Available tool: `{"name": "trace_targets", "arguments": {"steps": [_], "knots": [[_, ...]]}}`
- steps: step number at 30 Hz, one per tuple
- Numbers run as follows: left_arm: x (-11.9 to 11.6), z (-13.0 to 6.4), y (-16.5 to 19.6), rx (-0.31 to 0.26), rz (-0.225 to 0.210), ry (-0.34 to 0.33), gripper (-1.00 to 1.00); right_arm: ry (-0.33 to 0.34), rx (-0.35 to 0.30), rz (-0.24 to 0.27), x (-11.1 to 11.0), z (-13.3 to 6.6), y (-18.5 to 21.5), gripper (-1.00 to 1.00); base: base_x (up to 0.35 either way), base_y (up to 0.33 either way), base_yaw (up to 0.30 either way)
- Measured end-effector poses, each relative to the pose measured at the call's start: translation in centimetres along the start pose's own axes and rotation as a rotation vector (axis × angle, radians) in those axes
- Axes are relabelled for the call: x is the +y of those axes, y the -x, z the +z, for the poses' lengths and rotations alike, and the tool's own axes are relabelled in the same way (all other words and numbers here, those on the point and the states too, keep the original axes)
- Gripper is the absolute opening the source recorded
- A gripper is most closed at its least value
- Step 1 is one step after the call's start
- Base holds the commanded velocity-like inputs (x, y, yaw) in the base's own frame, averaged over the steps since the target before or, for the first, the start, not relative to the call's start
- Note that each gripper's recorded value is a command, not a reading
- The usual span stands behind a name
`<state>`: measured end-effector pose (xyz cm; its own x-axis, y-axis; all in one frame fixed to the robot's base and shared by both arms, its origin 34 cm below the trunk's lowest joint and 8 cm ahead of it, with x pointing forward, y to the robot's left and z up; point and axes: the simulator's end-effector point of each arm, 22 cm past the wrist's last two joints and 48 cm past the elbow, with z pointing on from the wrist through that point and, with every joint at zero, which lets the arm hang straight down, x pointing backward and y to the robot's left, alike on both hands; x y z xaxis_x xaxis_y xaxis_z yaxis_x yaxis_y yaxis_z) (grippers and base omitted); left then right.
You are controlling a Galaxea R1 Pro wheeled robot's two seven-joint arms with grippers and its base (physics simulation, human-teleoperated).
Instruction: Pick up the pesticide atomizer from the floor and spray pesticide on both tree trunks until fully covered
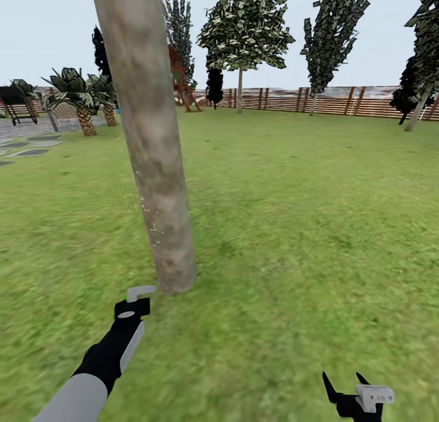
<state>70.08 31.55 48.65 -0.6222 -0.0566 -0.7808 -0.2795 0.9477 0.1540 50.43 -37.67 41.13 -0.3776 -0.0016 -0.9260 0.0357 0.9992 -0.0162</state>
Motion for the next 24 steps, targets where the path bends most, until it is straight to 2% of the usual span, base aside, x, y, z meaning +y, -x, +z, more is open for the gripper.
{"name": "trace_targets", "arguments": {"steps": [8, 14, 24], "knots": [[0.04, 0.02, -0.01, 0.0, 0.0, 0.001, -1.0, 0.0, 0.001, 0.0, 0.01, -0.01, -0.03, 1.0, 0.258, -0.172, 0.0], [-0.1, 0.01, -0.03, 0.0, 0.001, -0.001, -1.0, 0.0, 0.001, 0.0, 0.0, 0.01, -0.04, 1.0, 0.036, -0.264, 0.019], [0.01, 0.03, -0.03, 0.0, 0.001, 0.0, -1.0, 0.001, 0.001, 0.0, 0.04, 0.04, -0.02, 1.0, 0.003, -0.273, 0.247]]}}
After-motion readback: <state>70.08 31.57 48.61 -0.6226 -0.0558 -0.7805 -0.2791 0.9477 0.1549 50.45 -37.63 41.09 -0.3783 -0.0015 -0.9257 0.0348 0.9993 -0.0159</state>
